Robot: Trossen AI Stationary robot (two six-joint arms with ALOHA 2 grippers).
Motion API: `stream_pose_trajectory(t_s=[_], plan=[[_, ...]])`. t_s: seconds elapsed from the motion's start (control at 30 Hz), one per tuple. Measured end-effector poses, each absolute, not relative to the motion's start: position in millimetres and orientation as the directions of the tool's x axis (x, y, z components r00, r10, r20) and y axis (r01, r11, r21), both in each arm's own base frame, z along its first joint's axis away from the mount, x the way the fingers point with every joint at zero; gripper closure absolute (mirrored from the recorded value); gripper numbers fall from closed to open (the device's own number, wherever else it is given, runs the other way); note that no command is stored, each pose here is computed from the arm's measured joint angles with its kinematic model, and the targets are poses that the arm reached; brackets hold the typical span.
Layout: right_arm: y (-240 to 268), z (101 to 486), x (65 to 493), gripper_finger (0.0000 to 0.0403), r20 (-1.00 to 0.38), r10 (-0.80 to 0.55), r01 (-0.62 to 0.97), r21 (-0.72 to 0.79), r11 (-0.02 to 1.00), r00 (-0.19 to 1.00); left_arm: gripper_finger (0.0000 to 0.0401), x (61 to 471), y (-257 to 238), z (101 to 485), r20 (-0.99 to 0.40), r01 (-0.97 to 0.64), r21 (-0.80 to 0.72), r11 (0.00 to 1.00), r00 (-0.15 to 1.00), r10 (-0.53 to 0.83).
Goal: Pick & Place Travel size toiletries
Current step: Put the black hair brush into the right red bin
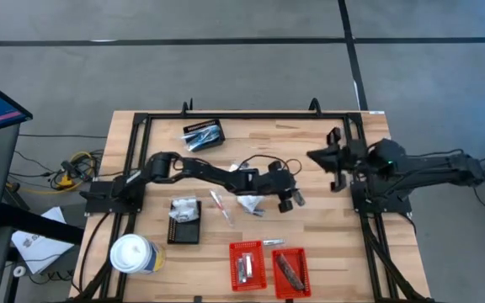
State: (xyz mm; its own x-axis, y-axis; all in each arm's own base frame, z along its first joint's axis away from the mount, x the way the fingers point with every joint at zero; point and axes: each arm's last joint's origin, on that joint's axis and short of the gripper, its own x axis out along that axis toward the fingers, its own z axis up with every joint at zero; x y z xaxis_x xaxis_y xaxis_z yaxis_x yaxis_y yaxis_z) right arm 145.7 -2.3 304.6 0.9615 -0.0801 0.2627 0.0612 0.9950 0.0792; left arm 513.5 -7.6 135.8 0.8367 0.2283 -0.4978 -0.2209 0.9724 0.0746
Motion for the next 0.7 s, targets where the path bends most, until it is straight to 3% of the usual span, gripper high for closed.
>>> stream_pose_trajectory(t_s=[0.13,0.23,0.57,0.7], plan=[[-6.8,300.0,150.8,0.0403,0.215,-0.155,0.138,0.088,0.986,0.964,0.0282,516.4,-9.3,131.4,-0.505,-0.217,0.076,0.973,0.833,0.226],[-10.9,287.8,152.3,0.0403,0.036,-0.181,0.178,0.080,0.981,0.983,0.0283,517.1,-6.9,133.1,-0.496,-0.224,0.070,0.972,0.838,0.229],[-32.8,266.7,144.5,0.0401,-0.274,-0.322,0.397,0.293,0.870,0.906,0.0284,517.3,-8.1,113.9,-0.543,-0.246,-0.004,0.969,0.815,0.204],[-40.8,263.3,143.6,0.0378,-0.304,-0.368,0.455,0.299,0.839,0.878,0.0284,515.2,-8.3,105.6,-0.578,-0.250,0.001,0.968,0.790,0.205]])
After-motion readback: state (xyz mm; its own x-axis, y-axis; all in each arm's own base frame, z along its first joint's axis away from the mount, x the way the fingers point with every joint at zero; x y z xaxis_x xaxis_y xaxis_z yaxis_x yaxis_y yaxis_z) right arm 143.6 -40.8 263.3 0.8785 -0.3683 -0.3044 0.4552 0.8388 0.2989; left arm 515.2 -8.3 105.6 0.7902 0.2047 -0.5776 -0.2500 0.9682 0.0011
